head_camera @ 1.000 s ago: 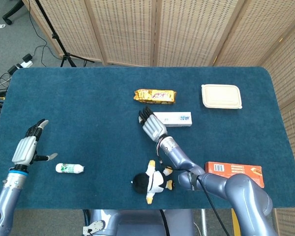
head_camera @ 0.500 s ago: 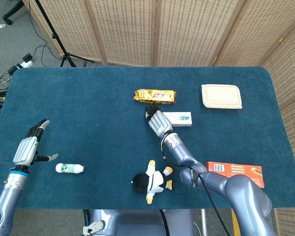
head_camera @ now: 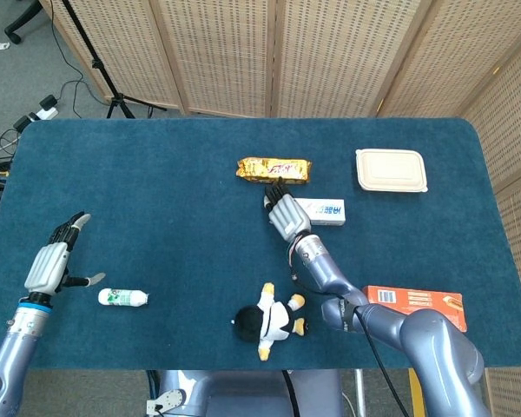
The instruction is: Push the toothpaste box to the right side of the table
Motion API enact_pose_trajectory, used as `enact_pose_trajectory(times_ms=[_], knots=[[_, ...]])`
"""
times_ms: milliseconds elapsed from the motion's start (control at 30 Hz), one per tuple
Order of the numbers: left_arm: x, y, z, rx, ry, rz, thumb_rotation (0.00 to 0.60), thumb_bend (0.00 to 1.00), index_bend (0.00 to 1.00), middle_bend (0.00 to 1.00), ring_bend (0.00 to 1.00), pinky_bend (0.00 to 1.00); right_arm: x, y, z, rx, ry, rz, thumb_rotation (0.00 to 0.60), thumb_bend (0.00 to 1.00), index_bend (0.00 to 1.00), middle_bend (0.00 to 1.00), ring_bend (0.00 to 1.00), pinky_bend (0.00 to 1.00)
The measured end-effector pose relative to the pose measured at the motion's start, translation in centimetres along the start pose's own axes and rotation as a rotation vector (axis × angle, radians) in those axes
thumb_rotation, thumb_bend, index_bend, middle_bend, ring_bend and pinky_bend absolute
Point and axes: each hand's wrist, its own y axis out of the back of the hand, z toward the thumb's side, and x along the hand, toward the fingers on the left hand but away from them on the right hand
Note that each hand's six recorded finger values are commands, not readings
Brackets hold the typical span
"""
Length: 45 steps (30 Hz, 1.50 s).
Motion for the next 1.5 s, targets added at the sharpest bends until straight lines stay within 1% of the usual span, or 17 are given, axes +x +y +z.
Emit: enact_pose_trajectory(times_ms=[133,367,633,900,1167,1500], knots=[[0.0,0.2,0.0,-0.005,0.0,0.005,0.6,0.0,0.0,0.0,0.0,0.0,0.0,-0.4,-0.3,-0.005,-0.015,0.02,0.6,0.9,0.1,0.0,0.0,0.0],[0.0,0.2,-0.1,-0.009,0.001,0.004,0.6,0.0,0.0,0.0,0.0,0.0,0.5,-1.1,-0.4,-0.009,-0.018,0.037,0.6,0.9,0.1,0.0,0.0,0.0],[0.0,0.1,0.1,-0.008,-0.004,0.004,0.6,0.0,0.0,0.0,0.0,0.0,1.1,-2.6,-0.7,-0.015,-0.025,0.065,0.6,0.89,0.1,0.0,0.0,0.0],[-0.2,-0.2,0.3,-0.004,-0.013,-0.004,0.6,0.0,0.0,0.0,0.0,0.0,1.5,-3.9,-2.2,-0.023,-0.067,0.089,0.6,0.89,0.1,0.0,0.0,0.0],[-0.1,-0.1,0.2,-0.006,-0.008,-0.004,0.6,0.0,0.0,0.0,0.0,0.0,1.7,-4.8,-3.1,-0.033,-0.087,0.109,0.6,0.89,0.1,0.0,0.0,0.0],[-0.1,0.0,0.1,-0.008,-0.004,0.004,0.6,0.0,0.0,0.0,0.0,0.0,2.5,-6.6,-3.9,-0.04,-0.108,0.147,0.6,0.89,0.1,0.0,0.0,0.0]])
